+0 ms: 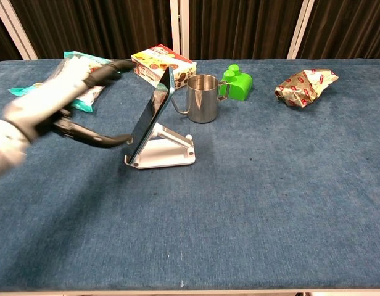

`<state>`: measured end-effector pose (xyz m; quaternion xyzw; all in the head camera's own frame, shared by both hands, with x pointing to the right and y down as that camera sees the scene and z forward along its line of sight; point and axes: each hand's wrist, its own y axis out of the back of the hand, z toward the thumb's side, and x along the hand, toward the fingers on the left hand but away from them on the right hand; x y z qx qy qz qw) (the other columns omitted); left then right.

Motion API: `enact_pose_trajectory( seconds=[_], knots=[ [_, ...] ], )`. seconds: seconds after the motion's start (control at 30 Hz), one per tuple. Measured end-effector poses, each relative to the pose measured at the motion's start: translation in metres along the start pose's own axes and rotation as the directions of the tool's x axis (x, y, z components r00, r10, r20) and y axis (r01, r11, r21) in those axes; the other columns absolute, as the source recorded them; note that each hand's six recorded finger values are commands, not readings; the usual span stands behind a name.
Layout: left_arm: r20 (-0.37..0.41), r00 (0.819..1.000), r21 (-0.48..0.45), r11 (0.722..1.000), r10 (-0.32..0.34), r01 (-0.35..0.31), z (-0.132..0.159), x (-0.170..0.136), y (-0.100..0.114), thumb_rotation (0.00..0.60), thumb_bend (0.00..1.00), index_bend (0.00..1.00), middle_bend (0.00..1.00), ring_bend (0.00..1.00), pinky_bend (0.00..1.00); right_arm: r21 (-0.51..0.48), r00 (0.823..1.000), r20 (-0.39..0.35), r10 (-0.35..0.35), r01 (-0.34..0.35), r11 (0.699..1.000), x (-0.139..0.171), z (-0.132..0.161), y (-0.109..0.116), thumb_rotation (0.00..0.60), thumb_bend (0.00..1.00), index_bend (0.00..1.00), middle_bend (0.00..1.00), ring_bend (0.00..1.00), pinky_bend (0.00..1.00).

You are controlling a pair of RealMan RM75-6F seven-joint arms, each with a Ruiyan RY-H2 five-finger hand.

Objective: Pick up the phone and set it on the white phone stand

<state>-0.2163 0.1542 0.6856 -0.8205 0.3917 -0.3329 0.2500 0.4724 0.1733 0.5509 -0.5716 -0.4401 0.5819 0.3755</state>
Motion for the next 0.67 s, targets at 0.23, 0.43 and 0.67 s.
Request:
enact_pose_trajectory(
  seconds=[0.23, 0.43, 0.67],
  knots=[
    [-0.179, 0.984, 0.288, 0.956, 0.007, 0.046, -0.050, -0.043, 0.081, 0.600, 0.14, 0.02, 0.04, 0.00, 0.01, -0.026, 1.000, 0.018, 0.006, -0.005, 1.000, 0.001, -0.006, 0.001, 0.600, 0.18, 0.00, 0.00, 0.00, 0.00],
    [-0.383, 0.914, 0.450, 0.891, 0.135, 0.056, -0.101, -0.107, 0.137, 0.600, 0.14, 0.02, 0.04, 0.00, 0.00, -0.039, 1.000, 0.019, 0.013, -0.012, 0.999, 0.004, -0.007, -0.005, 0.600, 0.18, 0.00, 0.00, 0.00, 0.00],
    [-0.466, 0.846, 0.509, 0.861, 0.259, 0.016, -0.126, -0.175, 0.167, 0.600, 0.14, 0.02, 0.04, 0.00, 0.00, -0.043, 1.000, -0.014, -0.001, 0.000, 0.999, 0.008, 0.005, -0.007, 0.600, 0.18, 0.00, 0.00, 0.00, 0.00]
  ],
)
